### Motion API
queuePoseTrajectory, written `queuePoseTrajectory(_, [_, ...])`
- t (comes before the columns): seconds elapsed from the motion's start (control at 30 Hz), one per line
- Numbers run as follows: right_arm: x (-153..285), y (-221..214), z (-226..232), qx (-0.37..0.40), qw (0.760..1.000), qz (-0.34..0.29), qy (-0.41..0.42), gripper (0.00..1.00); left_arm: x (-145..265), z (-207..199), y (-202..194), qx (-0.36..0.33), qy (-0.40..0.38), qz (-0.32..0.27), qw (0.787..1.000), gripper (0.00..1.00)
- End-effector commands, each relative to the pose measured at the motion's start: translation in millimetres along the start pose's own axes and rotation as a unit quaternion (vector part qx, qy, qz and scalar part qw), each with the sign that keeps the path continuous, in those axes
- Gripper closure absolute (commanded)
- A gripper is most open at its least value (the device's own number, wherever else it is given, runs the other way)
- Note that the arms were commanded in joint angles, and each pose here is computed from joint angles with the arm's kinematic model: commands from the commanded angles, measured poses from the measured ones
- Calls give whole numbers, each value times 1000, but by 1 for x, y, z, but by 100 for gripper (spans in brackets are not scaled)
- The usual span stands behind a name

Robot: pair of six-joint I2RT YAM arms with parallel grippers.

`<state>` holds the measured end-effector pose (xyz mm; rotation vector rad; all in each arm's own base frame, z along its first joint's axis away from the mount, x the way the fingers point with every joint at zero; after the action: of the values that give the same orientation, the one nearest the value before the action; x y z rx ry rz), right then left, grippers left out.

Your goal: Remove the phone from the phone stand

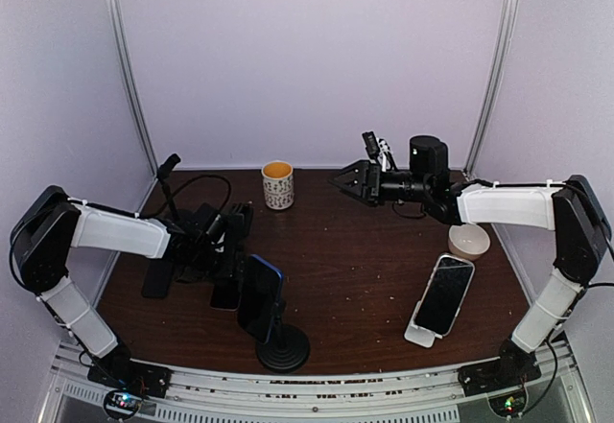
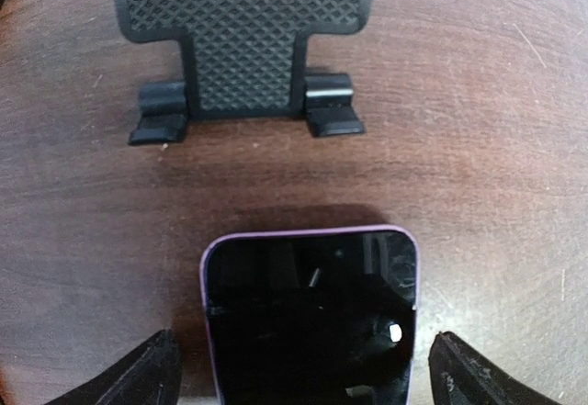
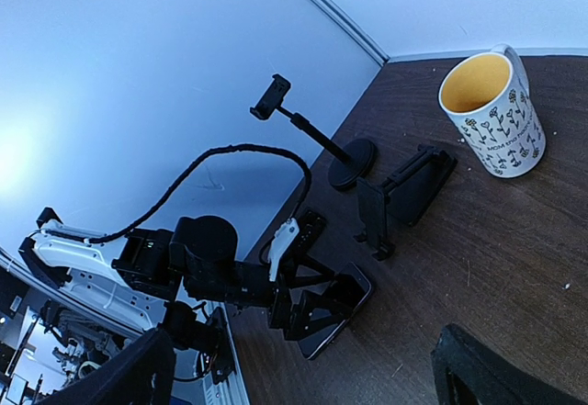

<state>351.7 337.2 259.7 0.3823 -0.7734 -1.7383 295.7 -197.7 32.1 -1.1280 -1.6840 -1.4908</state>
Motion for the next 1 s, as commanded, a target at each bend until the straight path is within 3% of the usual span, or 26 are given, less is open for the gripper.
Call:
queuePoseTrajectory(0.0, [10,11,12,23,1000,-11,-5,0,0,17,-20,-4,35,39,999,2])
queuePoseTrajectory(0.57, [36,-1,17,48,997,17,-60,0,56,1,32,-41,3,-61,997,2])
queuePoseTrajectory(0.77, [44,-5,51,58,997,26,-53,0,91,3,50,-49,6,-113,992,2])
queuePoseTrajectory(0.97, [49,-30,95,76,993,75,-42,0,120,11,63,-36,8,-164,986,2])
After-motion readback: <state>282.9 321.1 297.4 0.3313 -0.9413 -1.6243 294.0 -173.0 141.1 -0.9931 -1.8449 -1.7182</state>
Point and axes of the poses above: each gripper's point midway between its finger pads, its own x axis back along the fingers, its own z axis along the line the jaws close on, y = z × x, the point moved 1 cm from there along x, back along the fingers
